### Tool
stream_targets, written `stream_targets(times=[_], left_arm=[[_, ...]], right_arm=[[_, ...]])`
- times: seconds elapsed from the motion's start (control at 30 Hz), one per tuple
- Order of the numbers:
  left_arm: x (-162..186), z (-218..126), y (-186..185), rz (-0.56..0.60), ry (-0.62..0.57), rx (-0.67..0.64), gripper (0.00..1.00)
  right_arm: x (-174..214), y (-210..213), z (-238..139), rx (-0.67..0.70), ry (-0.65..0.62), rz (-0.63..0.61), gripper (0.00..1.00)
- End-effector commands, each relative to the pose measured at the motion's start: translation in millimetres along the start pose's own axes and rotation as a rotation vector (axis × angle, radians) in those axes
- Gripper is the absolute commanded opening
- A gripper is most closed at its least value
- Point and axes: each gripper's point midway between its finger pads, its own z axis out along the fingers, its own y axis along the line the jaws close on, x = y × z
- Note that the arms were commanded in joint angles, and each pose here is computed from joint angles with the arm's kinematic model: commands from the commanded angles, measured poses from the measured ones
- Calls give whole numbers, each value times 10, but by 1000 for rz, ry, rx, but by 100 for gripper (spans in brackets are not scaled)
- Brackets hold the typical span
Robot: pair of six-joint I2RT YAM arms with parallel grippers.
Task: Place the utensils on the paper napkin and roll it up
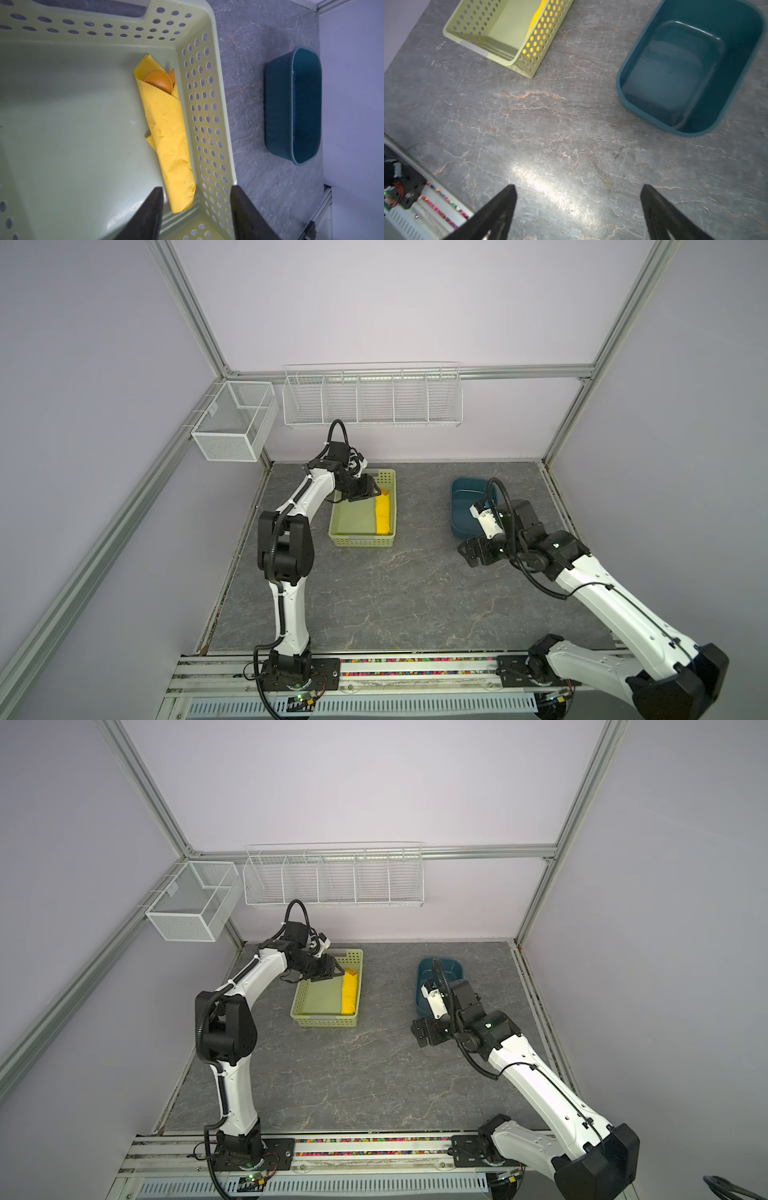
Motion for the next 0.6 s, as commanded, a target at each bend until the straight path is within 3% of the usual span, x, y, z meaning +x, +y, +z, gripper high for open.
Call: stream_targets(times=[0.0,0.13,0.17,0.37,0.57], left_arm=[[-8,-184,-53,27,-53,-28,75],[49,-386,-33,47,-100,-85,88],[59,-434,-17,52,-113,-102,100],[136,-842,141,69,-253,-255,99],[281,-1344,629,-30,-445,-487,99]], right_arm=[[-218,-189,-128,65,-106,25,89],[-301,-405,-138,123,-147,56,89],[-311,-463,-135,140,-154,61,89],[-308,-883,-62,258,-182,126,89],[-287,-1305,-37,410,-246,171,89]])
